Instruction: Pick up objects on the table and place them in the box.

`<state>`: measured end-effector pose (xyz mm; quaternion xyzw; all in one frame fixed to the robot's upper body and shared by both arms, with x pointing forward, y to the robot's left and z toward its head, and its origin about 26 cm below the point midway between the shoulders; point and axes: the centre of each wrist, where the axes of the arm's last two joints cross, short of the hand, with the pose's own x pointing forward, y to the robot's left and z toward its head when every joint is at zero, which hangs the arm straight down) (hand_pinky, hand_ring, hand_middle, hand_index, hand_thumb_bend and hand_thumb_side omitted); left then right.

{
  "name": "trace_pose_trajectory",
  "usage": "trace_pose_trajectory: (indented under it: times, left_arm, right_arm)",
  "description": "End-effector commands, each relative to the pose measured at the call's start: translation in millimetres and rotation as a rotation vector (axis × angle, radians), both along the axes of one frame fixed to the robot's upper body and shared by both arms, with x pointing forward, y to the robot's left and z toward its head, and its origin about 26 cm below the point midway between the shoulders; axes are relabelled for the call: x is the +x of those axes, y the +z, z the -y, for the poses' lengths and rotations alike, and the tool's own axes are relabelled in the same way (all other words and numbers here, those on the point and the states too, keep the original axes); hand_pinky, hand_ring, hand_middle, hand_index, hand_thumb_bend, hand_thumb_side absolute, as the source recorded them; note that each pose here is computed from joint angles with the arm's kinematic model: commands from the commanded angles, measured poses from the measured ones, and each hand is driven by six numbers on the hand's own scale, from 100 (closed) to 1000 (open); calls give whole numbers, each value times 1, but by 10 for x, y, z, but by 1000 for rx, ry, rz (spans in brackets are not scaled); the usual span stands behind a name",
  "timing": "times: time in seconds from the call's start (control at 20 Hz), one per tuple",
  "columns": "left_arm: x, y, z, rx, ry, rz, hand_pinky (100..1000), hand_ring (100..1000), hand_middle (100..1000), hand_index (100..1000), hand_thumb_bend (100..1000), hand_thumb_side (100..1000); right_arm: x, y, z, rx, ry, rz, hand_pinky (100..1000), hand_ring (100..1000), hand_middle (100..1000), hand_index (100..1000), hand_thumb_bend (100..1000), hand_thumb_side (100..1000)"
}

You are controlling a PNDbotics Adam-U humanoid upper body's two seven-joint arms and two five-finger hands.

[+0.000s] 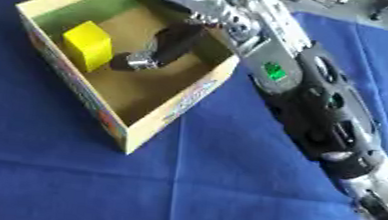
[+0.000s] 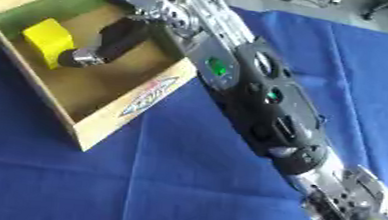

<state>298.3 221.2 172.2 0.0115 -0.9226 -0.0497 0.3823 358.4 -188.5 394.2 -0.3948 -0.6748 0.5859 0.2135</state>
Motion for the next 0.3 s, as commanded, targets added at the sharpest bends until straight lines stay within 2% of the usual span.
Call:
trace_pose_trajectory:
  times: [0.05, 0.15, 0.2, 0.25, 0.3]
  left_arm:
    - [-16, 41, -49, 3, 23, 18, 295, 430, 485, 619, 100, 882]
    - [-20, 31, -66, 1, 34, 16, 294, 430, 485, 619, 100, 881]
    - [-22, 24, -76, 1, 40, 14, 294, 430, 485, 619, 100, 880]
    - [-26, 15, -85, 0, 46, 11, 294, 429, 485, 619, 100, 880]
    - [-30, 4, -96, 0, 52, 7, 294, 429, 485, 619, 100, 879]
  right_arm:
    - [-290, 283, 164, 90, 32, 128, 828, 980, 839, 939, 547, 716]
    - [-441, 388, 264, 149, 48, 188, 808, 974, 821, 926, 479, 757]
    - [-516, 432, 315, 178, 55, 216, 797, 967, 811, 916, 395, 779]
    - [-591, 471, 367, 206, 59, 244, 783, 960, 800, 902, 265, 775]
    - [-666, 504, 420, 235, 61, 270, 778, 957, 798, 898, 218, 793]
